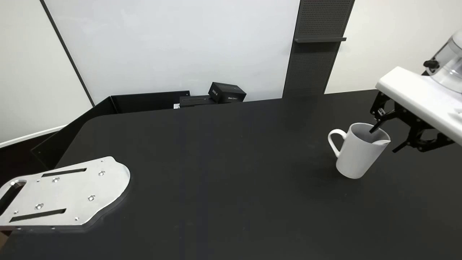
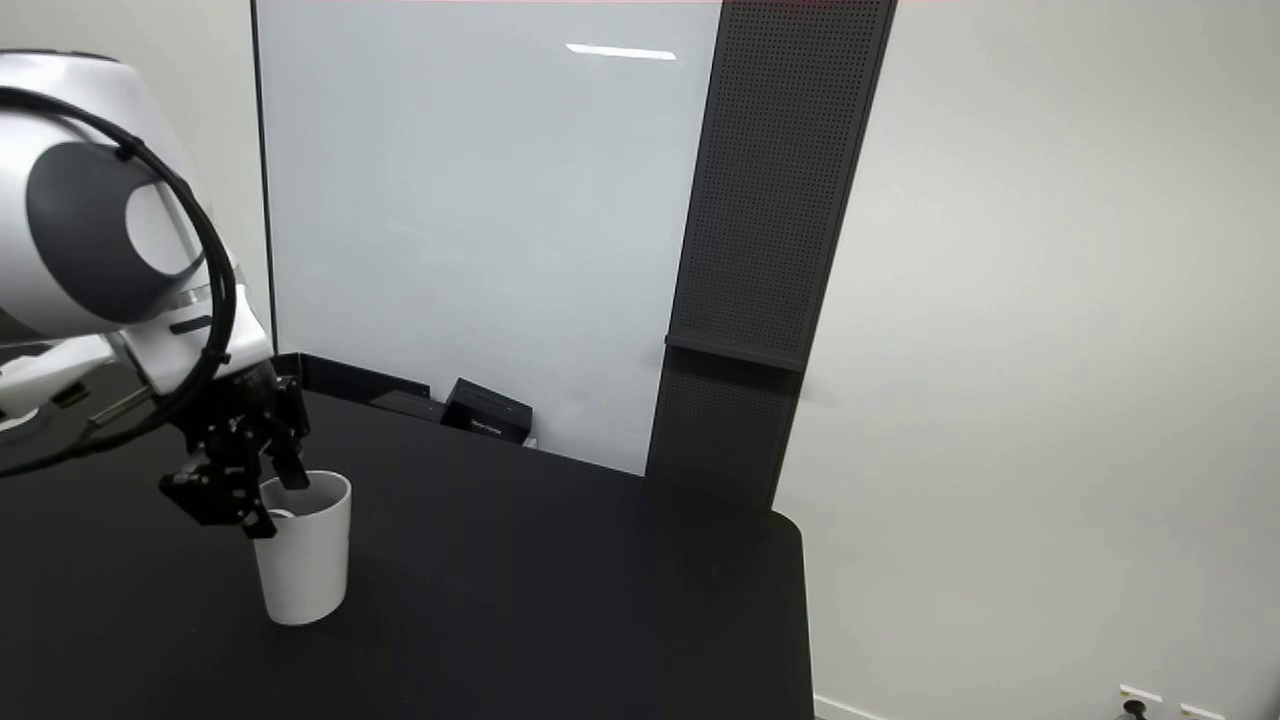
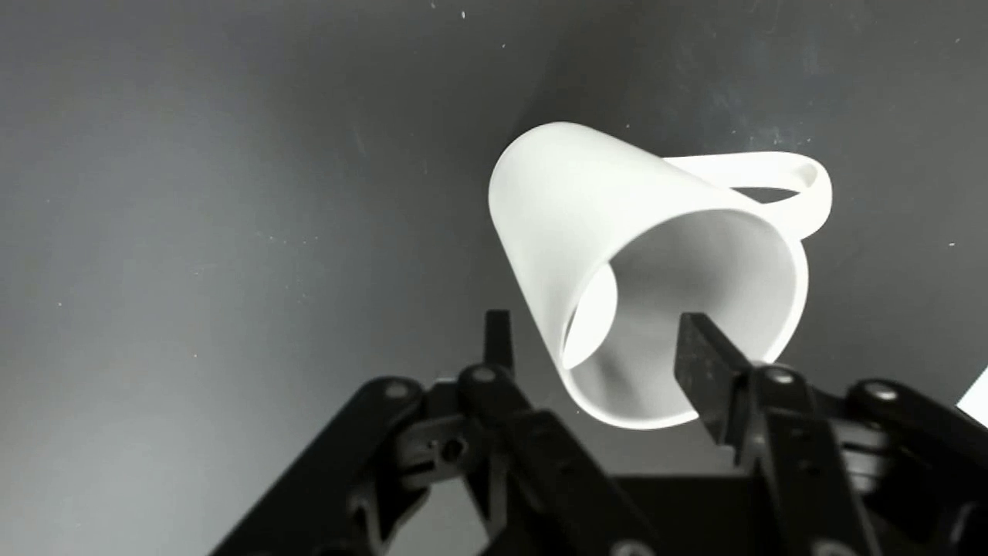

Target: Put the spoon on the table

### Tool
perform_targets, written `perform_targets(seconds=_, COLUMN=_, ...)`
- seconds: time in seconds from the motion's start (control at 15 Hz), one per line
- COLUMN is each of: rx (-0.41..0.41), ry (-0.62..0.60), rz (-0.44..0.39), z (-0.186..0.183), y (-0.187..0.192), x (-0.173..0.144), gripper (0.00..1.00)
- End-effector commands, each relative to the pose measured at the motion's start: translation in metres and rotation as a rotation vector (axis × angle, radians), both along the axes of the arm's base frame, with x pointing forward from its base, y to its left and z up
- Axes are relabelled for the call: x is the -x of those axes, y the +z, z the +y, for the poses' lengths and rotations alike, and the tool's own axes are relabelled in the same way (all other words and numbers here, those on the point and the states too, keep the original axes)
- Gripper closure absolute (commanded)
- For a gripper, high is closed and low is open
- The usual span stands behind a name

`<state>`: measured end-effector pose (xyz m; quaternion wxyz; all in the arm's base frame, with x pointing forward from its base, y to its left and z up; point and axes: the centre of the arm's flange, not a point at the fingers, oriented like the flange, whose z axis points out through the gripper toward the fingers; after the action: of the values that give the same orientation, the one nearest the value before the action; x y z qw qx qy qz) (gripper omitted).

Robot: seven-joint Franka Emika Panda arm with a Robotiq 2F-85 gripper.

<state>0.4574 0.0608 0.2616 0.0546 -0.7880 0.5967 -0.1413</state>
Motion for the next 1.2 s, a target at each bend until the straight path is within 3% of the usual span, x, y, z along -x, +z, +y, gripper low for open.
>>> perform_targets(seconds=0.0, rx=0.013, ry=-0.026, rz=0.004, z=0.012, y=-0.007, x=-0.01, gripper=0.72)
perform_targets(seconds=0.07, rx=0.015, ry=-0.024, rz=0.007, z=0.013, y=-0.007, x=-0.01, gripper=0.33)
perform_targets(seconds=0.2, rx=0.019, ry=-0.018, rz=0.007, z=0.017, y=-0.002, x=-0.01, gripper=0.33)
perform_targets(seconds=0.47, rx=0.023, ry=-0.012, rz=0.0, z=0.022, y=0.003, x=-0.011, gripper=0.07)
perform_targets(seconds=0.6, rx=0.023, ry=-0.01, rz=-0.007, z=0.022, y=0.004, x=-0.012, gripper=0.01)
perform_targets(seconds=0.67, rx=0.022, ry=-0.009, rz=-0.011, z=0.022, y=0.005, x=-0.013, gripper=0.0)
perform_targets(seconds=0.73, rx=0.02, ry=-0.012, rz=-0.015, z=0.021, y=0.005, x=-0.013, gripper=0.31)
perform_targets(seconds=0.87, rx=0.025, ry=-0.011, rz=-0.018, z=0.021, y=0.007, x=-0.015, gripper=0.27)
perform_targets(seconds=1.13, rx=0.027, ry=-0.008, rz=-0.023, z=0.023, y=0.009, x=-0.016, gripper=0.55)
